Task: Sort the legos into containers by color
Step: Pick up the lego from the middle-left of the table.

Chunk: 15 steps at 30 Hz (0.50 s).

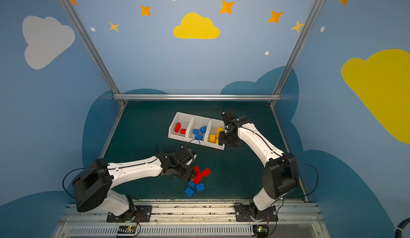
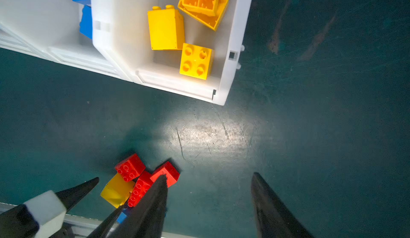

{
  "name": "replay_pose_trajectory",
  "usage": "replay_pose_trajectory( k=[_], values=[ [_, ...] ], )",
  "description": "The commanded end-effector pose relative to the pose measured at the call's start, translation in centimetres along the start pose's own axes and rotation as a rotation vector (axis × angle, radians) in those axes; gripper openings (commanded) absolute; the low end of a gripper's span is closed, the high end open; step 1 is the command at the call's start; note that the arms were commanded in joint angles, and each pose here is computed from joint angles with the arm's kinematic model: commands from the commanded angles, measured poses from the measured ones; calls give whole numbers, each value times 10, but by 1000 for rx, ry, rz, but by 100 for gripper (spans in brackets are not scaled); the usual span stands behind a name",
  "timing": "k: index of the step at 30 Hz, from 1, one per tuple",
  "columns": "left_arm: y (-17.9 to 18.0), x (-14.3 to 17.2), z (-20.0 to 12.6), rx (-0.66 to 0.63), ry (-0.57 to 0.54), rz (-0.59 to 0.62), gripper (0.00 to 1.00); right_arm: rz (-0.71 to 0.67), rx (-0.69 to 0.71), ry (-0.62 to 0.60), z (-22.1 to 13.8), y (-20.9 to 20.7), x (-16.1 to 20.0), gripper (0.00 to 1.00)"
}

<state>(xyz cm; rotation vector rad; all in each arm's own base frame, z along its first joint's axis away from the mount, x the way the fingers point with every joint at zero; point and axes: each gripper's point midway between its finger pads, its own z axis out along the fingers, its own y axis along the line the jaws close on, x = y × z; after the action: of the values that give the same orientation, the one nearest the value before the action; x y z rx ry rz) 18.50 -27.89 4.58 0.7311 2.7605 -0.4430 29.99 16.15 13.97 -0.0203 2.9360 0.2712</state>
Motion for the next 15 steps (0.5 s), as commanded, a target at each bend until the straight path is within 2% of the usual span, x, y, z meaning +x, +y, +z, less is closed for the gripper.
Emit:
replay_pose_trajectory(
  k=[1,15],
  values=[
    [0,2,3,-28,25,28,66,14,-20,-18,-8,0,2,61],
    [16,7,10,-128,56,15,54,15,-18,-16,-5,-1,4,61]
  ],
)
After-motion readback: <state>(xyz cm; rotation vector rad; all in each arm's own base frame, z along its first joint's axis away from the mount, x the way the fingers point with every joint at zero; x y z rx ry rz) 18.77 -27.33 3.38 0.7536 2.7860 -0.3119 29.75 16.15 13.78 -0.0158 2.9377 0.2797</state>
